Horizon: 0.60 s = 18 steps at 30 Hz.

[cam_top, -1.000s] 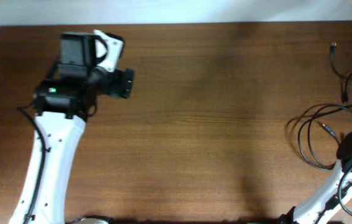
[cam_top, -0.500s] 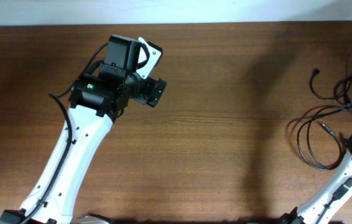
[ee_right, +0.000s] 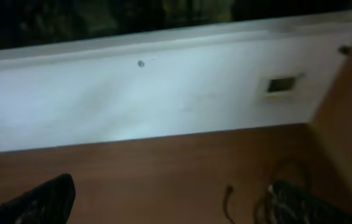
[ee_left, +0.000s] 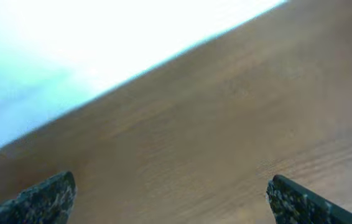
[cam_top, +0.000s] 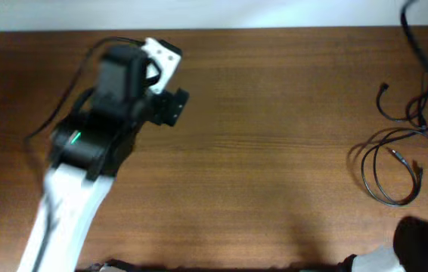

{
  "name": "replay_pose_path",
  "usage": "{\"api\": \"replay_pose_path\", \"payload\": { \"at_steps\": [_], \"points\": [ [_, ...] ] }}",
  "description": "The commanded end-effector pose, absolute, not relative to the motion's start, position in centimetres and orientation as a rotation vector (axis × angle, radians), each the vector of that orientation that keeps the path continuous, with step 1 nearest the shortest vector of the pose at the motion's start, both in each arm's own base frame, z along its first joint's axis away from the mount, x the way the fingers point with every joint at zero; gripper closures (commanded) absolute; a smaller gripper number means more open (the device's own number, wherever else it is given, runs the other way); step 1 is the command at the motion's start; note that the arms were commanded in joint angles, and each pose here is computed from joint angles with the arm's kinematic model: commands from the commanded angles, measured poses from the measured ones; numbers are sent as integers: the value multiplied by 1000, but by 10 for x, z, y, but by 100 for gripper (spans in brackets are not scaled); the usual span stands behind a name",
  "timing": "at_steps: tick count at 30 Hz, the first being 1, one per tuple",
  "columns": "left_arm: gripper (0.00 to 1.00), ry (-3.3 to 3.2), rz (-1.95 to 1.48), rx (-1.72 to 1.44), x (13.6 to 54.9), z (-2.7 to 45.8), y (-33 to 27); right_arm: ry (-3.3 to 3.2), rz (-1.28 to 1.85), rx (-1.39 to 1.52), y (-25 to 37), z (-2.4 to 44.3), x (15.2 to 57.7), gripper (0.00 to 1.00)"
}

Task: Untangle cables

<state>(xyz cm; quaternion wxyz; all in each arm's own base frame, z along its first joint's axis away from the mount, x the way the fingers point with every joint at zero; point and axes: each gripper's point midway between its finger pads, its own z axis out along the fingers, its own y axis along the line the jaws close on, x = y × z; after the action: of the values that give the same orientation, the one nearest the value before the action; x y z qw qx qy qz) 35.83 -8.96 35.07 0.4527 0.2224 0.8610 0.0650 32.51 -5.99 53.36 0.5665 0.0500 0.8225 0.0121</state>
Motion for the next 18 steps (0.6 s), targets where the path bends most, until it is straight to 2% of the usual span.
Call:
{"api": "replay_pose_path", "payload": {
  "at_steps": [1,3,6,13,15,18],
  "points": [
    [0,1895,243,345,287,440,-43,1841,-104,155,-53,562,246,0],
    [0,1806,243,206,232,467,-13,1799,-128,159,-36,568,186,0],
    [3,1782,276,138,172,466,17,1665,-164,158,-11,576,96,1],
    [1,1595,316,-119,67,472,80,1253,-193,76,44,543,-110,1],
    [1,1549,281,-166,51,473,87,1183,-127,-39,73,521,-146,1],
    [1,1544,276,-235,46,469,95,1234,28,-131,98,492,-147,1]
  ]
}}
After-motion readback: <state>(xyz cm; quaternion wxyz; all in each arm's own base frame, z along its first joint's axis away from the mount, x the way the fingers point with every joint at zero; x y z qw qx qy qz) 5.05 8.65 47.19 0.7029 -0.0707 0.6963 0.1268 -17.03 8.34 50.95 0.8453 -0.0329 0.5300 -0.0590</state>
